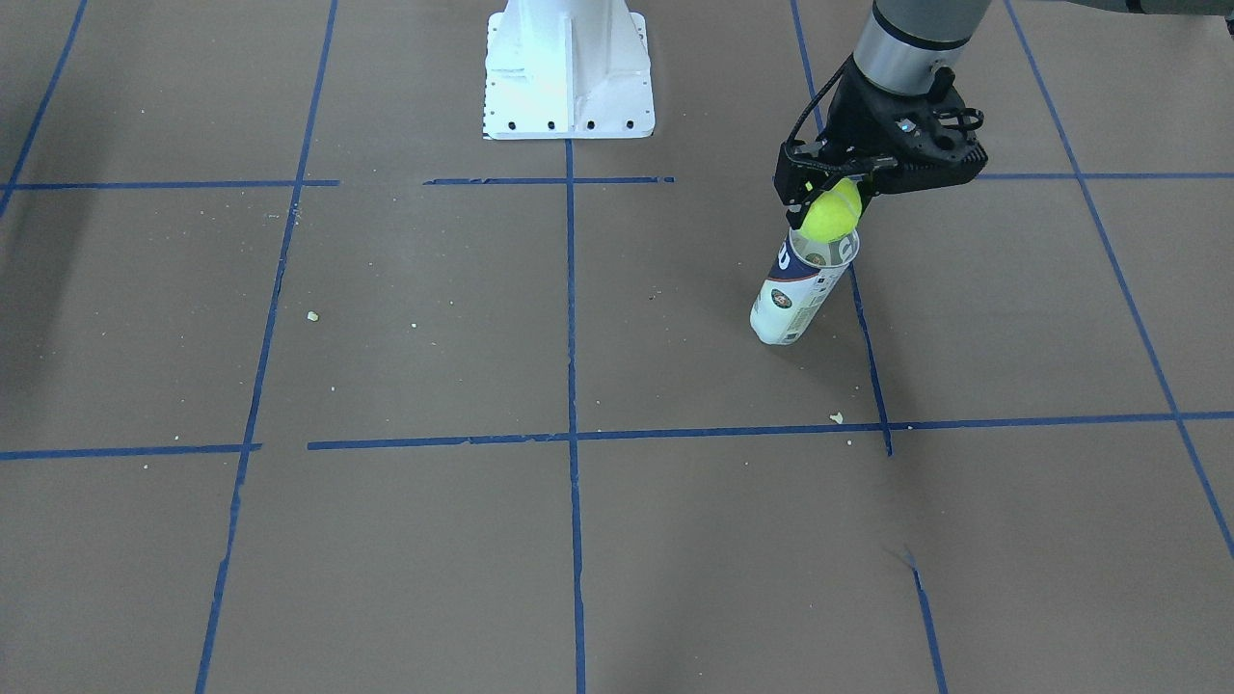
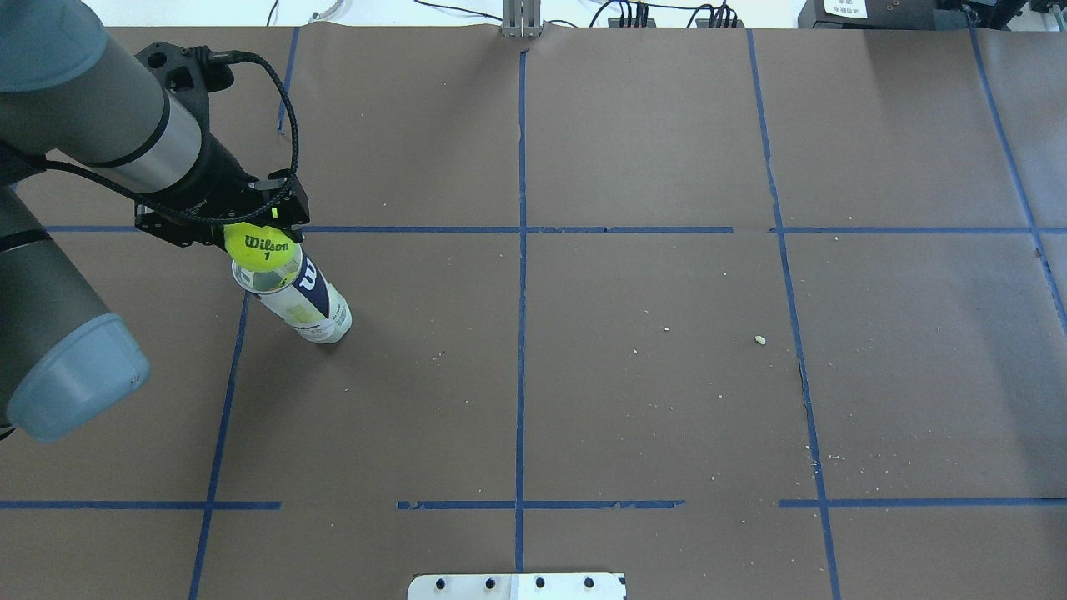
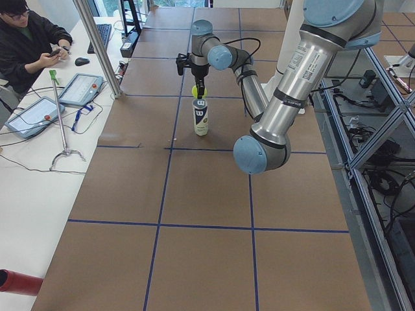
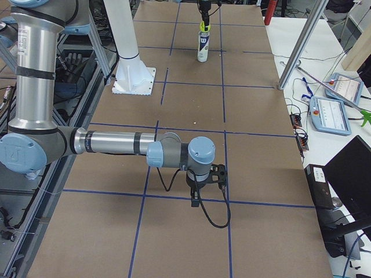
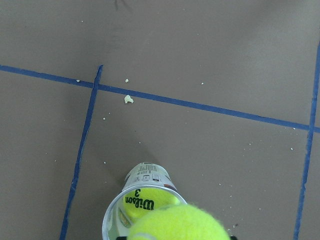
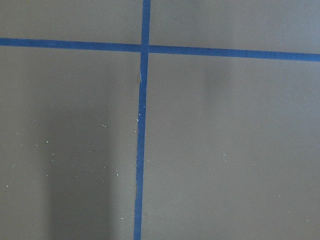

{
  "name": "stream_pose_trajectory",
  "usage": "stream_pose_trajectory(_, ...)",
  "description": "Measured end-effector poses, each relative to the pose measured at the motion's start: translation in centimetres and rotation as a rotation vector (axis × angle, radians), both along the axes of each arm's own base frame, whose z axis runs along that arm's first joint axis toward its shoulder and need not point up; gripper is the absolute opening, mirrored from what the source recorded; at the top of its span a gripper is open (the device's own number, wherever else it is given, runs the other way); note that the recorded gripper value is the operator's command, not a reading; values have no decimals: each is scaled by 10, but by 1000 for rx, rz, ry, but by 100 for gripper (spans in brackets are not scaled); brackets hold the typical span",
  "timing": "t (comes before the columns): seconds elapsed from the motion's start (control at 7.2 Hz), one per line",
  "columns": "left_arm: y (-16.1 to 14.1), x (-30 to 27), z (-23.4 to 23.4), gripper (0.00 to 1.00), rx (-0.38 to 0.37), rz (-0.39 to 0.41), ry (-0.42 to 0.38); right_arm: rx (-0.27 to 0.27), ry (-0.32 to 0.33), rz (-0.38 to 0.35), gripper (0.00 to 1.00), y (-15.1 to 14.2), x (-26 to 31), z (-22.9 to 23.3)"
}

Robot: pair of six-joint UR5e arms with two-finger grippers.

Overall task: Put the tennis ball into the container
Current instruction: 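Lower the ball into the can mouth and open the left gripper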

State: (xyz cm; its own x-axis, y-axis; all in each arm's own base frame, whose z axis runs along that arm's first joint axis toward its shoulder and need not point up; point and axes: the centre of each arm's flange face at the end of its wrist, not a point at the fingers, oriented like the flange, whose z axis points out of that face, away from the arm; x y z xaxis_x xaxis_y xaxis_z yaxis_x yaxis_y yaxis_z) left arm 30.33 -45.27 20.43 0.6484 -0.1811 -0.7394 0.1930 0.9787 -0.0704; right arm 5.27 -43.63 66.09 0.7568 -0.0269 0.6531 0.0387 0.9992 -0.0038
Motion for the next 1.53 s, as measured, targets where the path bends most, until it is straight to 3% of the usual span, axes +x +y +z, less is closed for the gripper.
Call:
stream_pose_trajectory(0.42,-4,4,9,29,-10,5,-18,0,0,0,100,0,0,0)
stream_pose_trajectory(0.69,-4,4,12,60,-12,6,-22,-1,0,0,100,0,0,0)
stream_pose_trajectory(0.97,-4,4,15,70,-15,6,-27,-1,0,0,100,0,0,0)
stream_pose_trajectory(1.25,-4,5,16,86,-17,7,-28,1,0,0,100,0,0,0)
stream_pose_trajectory(1.53,-4,4,15,90,-15,7,-26,0,0,0,100,0,0,0)
